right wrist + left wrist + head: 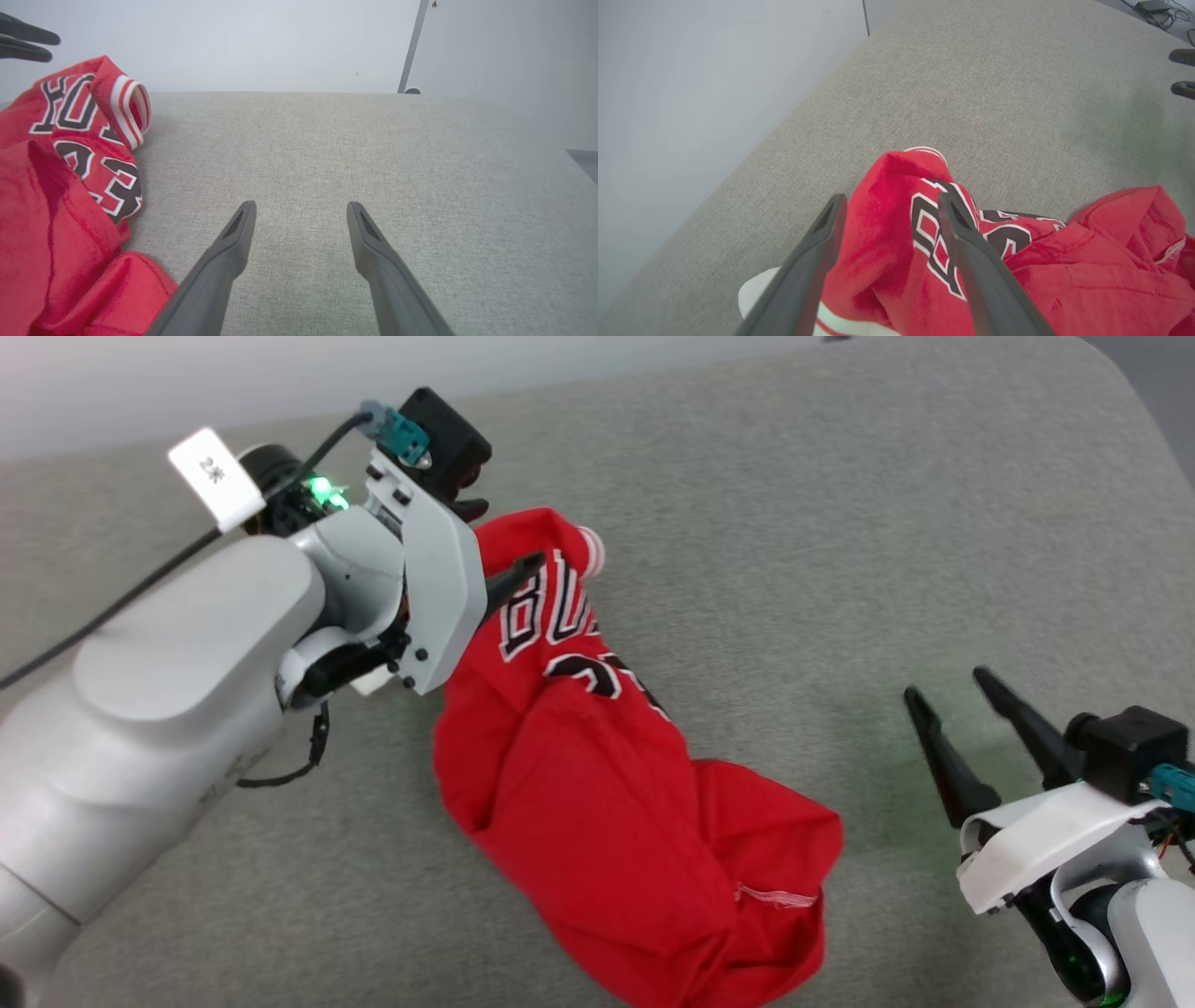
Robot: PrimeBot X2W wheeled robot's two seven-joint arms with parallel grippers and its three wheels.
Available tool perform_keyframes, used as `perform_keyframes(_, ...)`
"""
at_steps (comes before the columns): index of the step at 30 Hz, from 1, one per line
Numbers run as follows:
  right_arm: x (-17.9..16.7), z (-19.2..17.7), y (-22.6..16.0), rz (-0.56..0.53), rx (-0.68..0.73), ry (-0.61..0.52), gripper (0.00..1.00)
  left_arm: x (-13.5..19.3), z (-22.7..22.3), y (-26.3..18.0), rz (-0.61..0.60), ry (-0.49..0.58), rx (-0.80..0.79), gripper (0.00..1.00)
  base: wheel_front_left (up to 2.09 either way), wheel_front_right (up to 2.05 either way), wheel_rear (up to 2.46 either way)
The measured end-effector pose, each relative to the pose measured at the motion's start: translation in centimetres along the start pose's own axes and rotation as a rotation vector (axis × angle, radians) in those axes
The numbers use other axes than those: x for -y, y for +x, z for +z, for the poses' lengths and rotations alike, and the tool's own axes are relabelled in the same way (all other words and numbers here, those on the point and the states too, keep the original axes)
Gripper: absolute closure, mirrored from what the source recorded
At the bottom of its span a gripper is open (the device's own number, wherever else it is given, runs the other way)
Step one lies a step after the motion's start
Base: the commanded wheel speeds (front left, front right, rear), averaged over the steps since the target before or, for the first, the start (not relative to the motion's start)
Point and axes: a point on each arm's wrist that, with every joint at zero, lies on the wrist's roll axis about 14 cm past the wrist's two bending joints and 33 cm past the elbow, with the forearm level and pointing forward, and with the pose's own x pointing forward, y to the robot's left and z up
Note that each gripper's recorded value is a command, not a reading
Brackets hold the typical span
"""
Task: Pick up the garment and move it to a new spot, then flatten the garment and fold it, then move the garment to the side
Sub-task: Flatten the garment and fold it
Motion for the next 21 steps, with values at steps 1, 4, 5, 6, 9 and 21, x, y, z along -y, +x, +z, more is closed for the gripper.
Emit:
perform_keyframes(1, 0.2, 0.5, -0.1, -0.010, 0.029, -0.007, 0.00, 0.1, 0.1, 0.4, -0.007, 0.002, -0.003, 0.00, 0.00, 0.00, 0.00)
perform_keyframes(4, 1.1, 1.8, -0.6, -0.042, 0.101, -0.040, 0.00, 0.6, 0.0, 1.5, -0.029, 0.008, -0.019, 0.00, 0.00, 0.00, 0.00)
perform_keyframes(5, 1.3, 2.3, -0.7, -0.053, 0.127, -0.047, 0.00, 0.7, -0.1, 1.9, -0.036, 0.008, -0.028, 0.00, 0.00, 0.00, 0.00)
perform_keyframes(6, 1.5, 2.8, -0.8, -0.063, 0.148, -0.056, 0.00, 0.8, -0.3, 2.3, -0.041, 0.009, -0.042, 0.00, 0.00, 0.00, 0.00)
perform_keyframes(9, 2.0, 3.4, -1.2, -0.091, 0.187, -0.062, 0.00, 0.7, -1.0, 3.3, -0.045, 0.017, -0.084, 0.00, 0.00, 0.00, 0.00)
perform_keyframes(21, 3.5, 1.5, -1.9, -0.166, 0.160, -0.040, 0.00, -0.1, -6.4, 7.3, -0.050, 0.010, -0.297, 0.00, 0.00, 0.00, 0.00)
